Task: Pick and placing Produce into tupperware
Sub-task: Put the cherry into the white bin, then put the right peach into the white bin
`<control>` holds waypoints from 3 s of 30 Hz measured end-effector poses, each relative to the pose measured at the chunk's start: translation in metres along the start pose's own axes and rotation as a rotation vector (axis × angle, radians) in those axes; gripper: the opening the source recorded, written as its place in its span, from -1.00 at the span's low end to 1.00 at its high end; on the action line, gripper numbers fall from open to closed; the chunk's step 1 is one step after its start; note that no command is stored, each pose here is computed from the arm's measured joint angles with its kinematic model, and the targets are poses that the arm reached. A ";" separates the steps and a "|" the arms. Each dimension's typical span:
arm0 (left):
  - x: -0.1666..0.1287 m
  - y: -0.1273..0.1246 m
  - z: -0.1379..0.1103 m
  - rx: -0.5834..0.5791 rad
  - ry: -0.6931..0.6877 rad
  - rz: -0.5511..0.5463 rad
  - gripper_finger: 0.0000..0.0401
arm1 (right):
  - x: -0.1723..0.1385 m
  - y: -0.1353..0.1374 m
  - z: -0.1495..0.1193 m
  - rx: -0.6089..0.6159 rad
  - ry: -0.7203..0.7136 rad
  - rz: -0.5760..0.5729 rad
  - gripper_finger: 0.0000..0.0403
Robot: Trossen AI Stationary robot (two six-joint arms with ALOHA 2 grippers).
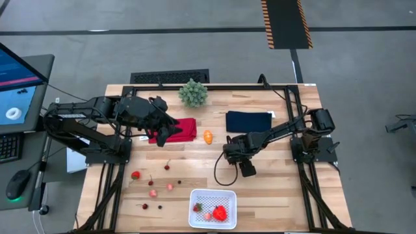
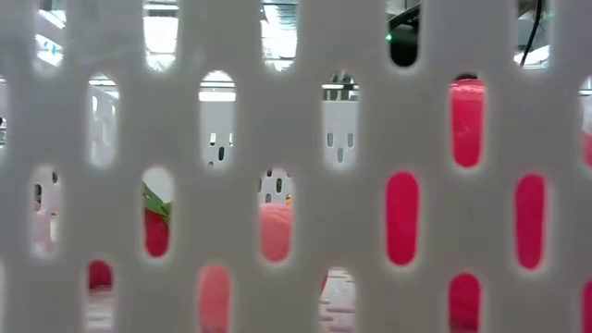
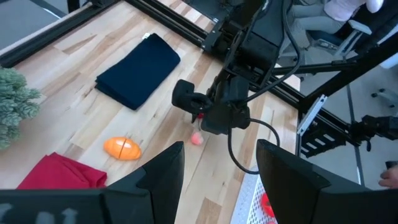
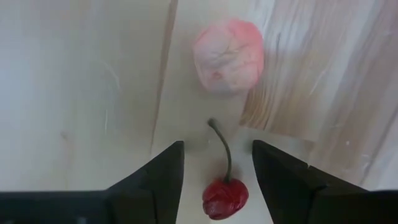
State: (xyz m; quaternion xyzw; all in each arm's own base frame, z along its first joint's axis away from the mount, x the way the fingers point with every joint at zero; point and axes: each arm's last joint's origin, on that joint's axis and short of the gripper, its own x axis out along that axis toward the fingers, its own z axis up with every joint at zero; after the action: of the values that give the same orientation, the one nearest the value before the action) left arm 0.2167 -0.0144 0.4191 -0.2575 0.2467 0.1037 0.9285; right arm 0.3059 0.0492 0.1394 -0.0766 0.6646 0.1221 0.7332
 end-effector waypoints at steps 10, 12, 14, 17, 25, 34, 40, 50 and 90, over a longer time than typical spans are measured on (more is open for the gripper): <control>0.000 0.000 0.000 -0.009 -0.005 0.007 -0.05 | 0.008 -0.009 -0.011 0.060 0.003 0.051 -0.73; 0.000 0.000 0.000 -0.010 -0.006 0.007 -0.05 | 0.008 -0.012 -0.013 0.077 0.007 0.059 -0.90; 0.000 0.000 0.000 -0.012 -0.006 0.007 -0.05 | 0.008 -0.015 -0.013 0.109 0.010 0.068 -0.93; 0.000 0.000 0.000 -0.013 -0.006 0.007 -0.05 | 0.004 -0.022 -0.013 0.179 0.033 0.089 -0.92; 0.000 0.000 0.001 -0.015 -0.019 0.020 -0.05 | -0.033 -0.033 -0.010 0.242 0.027 0.069 -0.95; 0.000 0.001 0.001 -0.013 -0.018 0.021 -0.05 | -0.109 -0.003 0.012 0.384 -0.196 0.084 -0.95; 0.000 0.001 0.001 0.015 -0.016 0.022 -0.05 | -0.157 0.049 0.052 0.358 -0.377 0.161 -0.95; 0.000 0.000 0.000 0.018 0.000 0.003 -0.05 | -0.123 0.125 0.102 0.269 -0.297 0.245 -0.94; 0.002 0.000 0.000 -0.029 -0.005 0.013 -0.05 | -0.155 0.000 0.078 0.804 -0.264 0.102 0.23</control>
State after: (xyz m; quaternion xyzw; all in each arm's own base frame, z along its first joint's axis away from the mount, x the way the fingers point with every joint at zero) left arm 0.2183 -0.0140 0.4183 -0.2689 0.2447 0.1138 0.9246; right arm 0.3674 0.0585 0.3015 0.2646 0.5624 -0.1021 0.7767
